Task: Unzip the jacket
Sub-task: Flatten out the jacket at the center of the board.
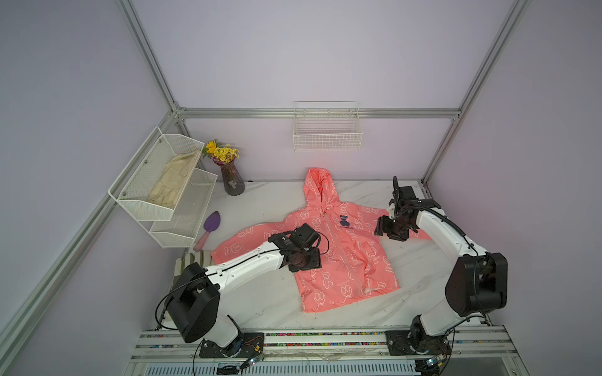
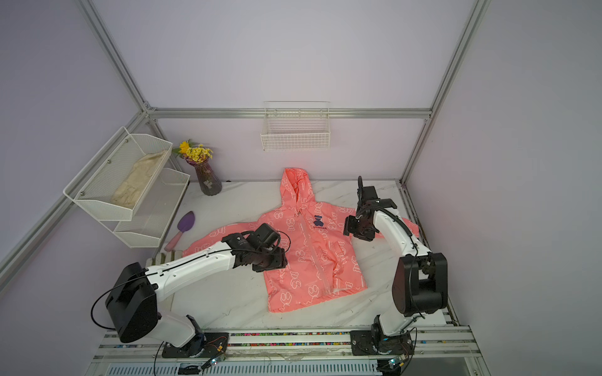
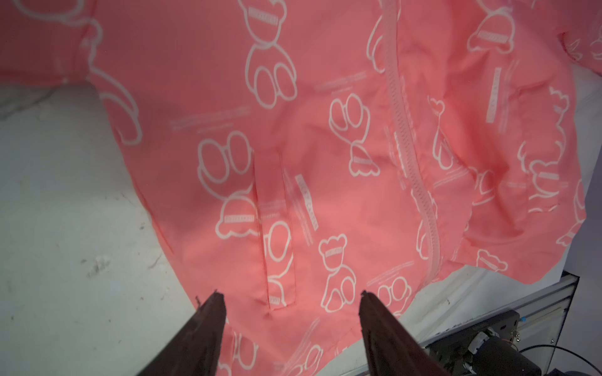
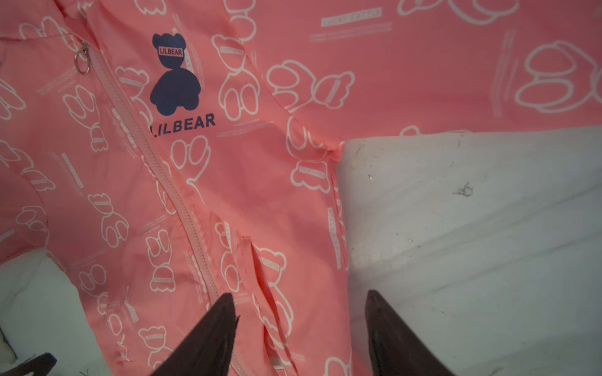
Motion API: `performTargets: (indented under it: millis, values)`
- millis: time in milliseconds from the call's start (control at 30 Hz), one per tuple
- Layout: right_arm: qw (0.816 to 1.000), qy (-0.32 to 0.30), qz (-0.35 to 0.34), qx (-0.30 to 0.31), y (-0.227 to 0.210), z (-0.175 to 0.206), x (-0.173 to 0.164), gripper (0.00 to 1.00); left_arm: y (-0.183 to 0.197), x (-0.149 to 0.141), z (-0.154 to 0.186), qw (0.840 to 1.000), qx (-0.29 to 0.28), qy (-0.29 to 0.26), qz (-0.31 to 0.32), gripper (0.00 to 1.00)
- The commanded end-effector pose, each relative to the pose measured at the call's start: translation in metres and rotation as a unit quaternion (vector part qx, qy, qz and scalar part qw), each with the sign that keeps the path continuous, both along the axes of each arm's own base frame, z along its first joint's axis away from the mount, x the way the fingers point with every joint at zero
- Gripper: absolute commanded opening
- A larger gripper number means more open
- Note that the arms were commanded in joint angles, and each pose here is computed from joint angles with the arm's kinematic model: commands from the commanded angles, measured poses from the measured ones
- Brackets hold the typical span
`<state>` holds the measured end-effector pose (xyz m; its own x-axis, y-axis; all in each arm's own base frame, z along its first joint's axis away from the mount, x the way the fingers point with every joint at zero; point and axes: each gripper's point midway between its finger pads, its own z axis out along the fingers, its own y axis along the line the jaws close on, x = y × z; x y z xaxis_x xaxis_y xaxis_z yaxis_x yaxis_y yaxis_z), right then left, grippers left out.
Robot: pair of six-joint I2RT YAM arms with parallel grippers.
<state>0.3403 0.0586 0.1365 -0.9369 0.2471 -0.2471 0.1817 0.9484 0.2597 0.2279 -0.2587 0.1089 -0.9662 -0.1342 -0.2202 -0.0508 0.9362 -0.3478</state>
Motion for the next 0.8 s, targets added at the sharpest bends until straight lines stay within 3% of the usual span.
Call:
performTargets:
  millis: [0,167,333,467,633,767]
  values:
    - [0.999,-0.036,-0.022,0.029,0.004,0.013,-0.007,0.65,0.006,-0.023,0.005,0.998,-0.012,0.005,0.06,0.65]
    - [0.994,-0.046,-0.038,0.087,0.019,0.008,-0.017,0.65,-0.005,-0.061,-0.006,0.996,-0.009,0.017,0.087,0.63]
    - [0.993,-0.058,-0.042,0.094,0.02,0.001,-0.03,0.61,-0.009,-0.088,-0.029,0.993,0.004,0.033,0.109,0.6]
    - [0.992,-0.065,-0.042,0.1,0.021,-0.004,-0.041,0.49,-0.011,-0.101,-0.038,0.991,-0.004,0.034,0.13,0.56]
    - [0.989,-0.07,-0.047,0.119,0.024,-0.012,-0.048,0.3,-0.011,-0.104,-0.057,0.986,-0.03,0.042,0.156,0.45]
    - [0.99,-0.071,-0.049,0.115,0.022,-0.011,-0.054,0.35,-0.008,-0.104,-0.066,0.985,-0.034,0.042,0.163,0.33]
